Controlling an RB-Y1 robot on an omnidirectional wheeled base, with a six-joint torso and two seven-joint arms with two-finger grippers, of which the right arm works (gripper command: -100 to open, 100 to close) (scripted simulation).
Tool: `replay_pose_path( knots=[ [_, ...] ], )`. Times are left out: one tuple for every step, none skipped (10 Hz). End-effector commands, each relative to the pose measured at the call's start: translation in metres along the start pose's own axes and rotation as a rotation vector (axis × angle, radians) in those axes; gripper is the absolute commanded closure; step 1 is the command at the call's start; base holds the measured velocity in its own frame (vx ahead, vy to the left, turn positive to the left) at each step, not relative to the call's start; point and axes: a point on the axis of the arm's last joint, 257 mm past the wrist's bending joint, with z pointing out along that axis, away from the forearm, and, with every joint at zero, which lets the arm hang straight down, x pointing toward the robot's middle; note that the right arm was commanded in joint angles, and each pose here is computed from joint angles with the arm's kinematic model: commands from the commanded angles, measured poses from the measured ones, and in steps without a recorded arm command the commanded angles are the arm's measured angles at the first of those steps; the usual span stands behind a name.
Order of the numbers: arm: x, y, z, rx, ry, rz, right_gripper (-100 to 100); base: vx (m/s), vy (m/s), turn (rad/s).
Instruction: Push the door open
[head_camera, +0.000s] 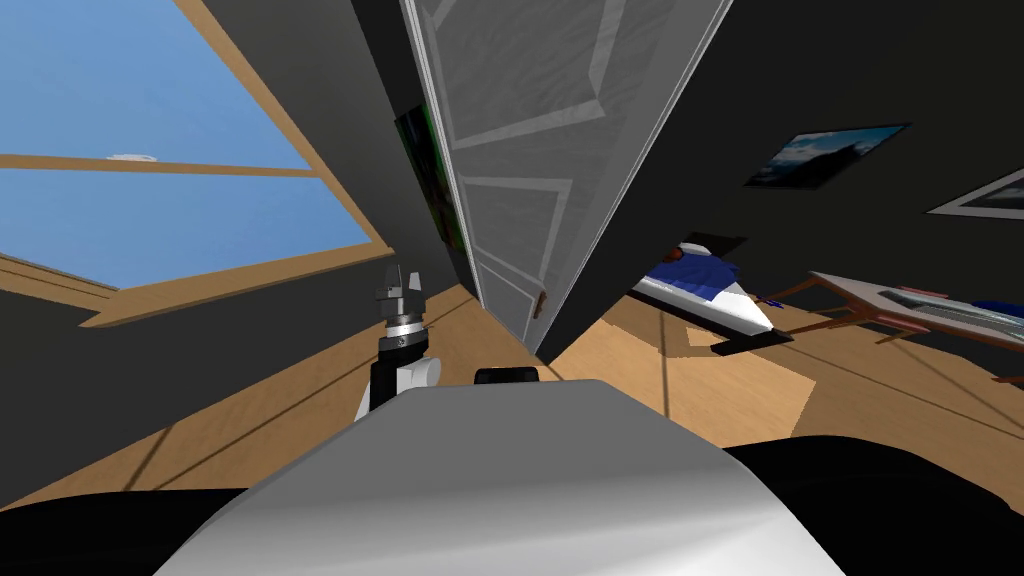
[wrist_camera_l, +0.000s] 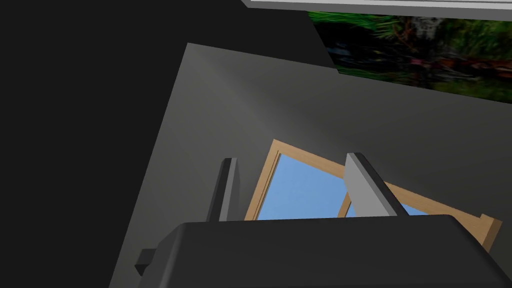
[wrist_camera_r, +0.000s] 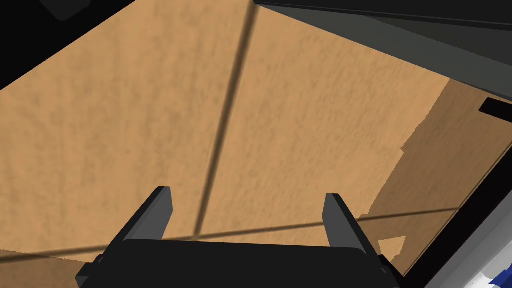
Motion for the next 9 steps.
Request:
replay_pose_path(
  knots=[
    [-0.008,-0.017,0.0014,0.046,-0.027,0.016,-100,0.124,0.102,-0.136],
    [-0.015,-0.027,0.0021,0.074,-0.043,0.026,-100,0.148,0.115,-0.151],
    [-0.018,-0.032,0.0023,0.088,-0.052,0.031,-100,0.138,0.084,-0.099],
    [-0.024,-0.043,0.0025,0.115,-0.069,0.040,-100,0.134,0.061,-0.107],
    [-0.030,-0.053,0.0024,0.142,-0.086,0.050,-100,0.146,0.048,-0.154],
    [-0.033,-0.058,0.0022,0.155,-0.095,0.055,-100,0.113,0.051,-0.082],
    [-0.040,-0.069,0.0016,0.182,-0.112,0.064,-100,0.121,0.051,-0.106],
    [-0.046,-0.079,0.0006,0.209,-0.130,0.074,-100,0.147,0.069,-0.144],
    [-0.052,-0.089,-0.0007,0.235,-0.148,0.084,-100,0.166,0.100,-0.158]
  ],
)
